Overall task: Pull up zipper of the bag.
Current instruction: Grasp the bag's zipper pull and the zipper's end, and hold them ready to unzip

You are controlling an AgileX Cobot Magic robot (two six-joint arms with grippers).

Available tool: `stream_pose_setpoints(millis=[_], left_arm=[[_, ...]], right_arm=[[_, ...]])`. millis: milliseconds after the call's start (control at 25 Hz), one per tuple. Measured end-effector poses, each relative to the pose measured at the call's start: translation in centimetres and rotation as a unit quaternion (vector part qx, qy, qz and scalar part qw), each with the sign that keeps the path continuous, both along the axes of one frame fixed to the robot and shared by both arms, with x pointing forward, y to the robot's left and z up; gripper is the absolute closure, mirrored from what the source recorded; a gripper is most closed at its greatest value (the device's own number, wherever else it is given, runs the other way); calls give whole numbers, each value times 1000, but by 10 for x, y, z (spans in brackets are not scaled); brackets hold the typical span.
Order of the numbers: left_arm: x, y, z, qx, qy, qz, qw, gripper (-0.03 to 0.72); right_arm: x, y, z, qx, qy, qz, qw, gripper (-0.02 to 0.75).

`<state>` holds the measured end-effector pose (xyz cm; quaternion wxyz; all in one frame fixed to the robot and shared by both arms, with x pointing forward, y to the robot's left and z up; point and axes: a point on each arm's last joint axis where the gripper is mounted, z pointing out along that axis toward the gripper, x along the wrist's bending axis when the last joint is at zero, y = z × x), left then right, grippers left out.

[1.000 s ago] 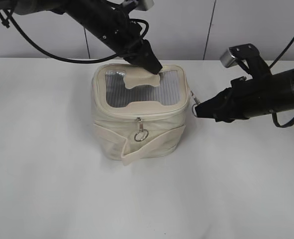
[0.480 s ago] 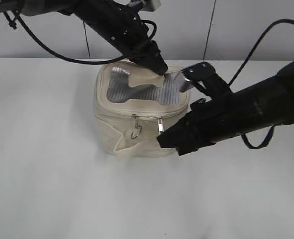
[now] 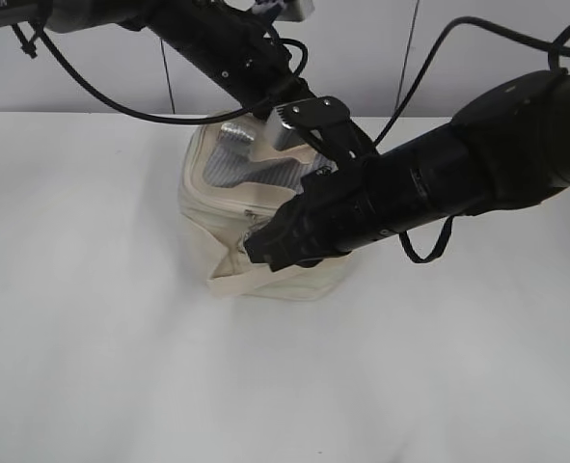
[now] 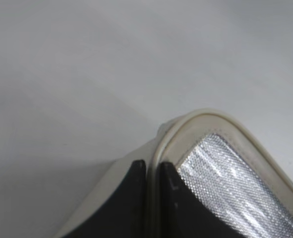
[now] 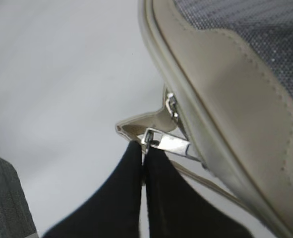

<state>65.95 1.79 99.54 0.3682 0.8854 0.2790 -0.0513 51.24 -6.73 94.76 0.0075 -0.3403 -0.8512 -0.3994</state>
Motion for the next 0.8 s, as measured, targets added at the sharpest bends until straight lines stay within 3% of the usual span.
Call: stream_pose_setpoints(millis=[200, 520, 800], left_arm=[[0, 0, 0, 0, 4, 7, 1000, 649], [2, 0, 0, -7, 23, 39, 999, 649], [3, 0, 1, -11, 27, 52, 998, 649]], right_arm=[[0, 2, 1, -2, 17, -9, 1000, 729], [-4, -11, -7, -100, 53, -17, 993, 729], [-3, -2, -2, -83, 38, -40, 995, 729]])
